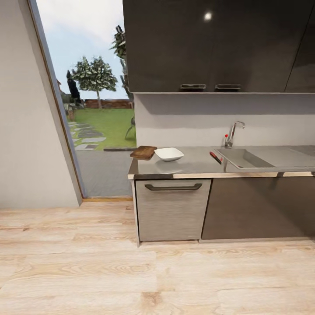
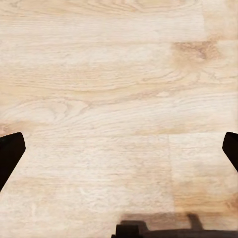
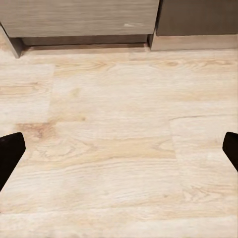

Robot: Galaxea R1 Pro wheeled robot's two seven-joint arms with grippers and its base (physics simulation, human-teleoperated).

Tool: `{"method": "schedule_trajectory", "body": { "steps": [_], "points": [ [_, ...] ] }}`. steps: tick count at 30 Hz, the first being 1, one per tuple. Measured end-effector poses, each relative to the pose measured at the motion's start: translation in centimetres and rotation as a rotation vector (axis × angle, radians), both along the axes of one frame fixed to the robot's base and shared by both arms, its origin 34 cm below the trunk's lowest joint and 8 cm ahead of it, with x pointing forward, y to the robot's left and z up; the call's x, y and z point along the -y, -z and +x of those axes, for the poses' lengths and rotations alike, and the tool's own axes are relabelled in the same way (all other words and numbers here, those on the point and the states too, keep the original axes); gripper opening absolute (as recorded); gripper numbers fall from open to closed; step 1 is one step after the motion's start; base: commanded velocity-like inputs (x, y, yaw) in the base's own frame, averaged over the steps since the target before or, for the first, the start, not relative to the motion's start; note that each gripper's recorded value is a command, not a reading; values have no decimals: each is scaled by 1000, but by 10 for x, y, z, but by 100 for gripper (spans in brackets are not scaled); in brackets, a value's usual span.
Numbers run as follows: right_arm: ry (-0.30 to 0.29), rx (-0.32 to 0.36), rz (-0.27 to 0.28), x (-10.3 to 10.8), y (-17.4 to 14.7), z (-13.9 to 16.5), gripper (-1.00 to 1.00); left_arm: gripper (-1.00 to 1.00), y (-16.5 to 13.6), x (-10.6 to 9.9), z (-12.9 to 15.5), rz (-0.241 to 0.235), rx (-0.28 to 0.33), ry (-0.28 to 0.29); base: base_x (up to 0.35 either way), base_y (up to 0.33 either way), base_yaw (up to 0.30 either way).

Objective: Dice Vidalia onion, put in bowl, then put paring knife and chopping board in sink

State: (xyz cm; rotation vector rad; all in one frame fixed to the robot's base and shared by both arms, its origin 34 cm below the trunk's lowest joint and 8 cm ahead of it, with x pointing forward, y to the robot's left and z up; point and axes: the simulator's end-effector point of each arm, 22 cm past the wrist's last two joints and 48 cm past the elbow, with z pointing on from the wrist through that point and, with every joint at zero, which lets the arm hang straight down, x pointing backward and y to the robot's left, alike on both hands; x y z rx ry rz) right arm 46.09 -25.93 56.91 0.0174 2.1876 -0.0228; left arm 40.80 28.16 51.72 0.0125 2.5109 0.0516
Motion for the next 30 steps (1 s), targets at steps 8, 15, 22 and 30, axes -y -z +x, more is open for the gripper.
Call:
{"method": "schedule_trajectory", "body": {
  "steps": [8,15,22,30],
  "points": [
    [0,0,2,-1,0,0,100,100,0,0,0,0,-1,0,0,1,0],
    [0,0,1,-1,0,0,100,100,1,0,-1,0,-2,-1,0,0,0],
    [-1,-1,0,-1,-5,0,100,100,-5,0,-1,0,-2,-1,0,0,0],
    [-1,-2,1,-1,-18,0,100,100,-19,0,1,0,1,-1,0,0,0]
  ]
}}
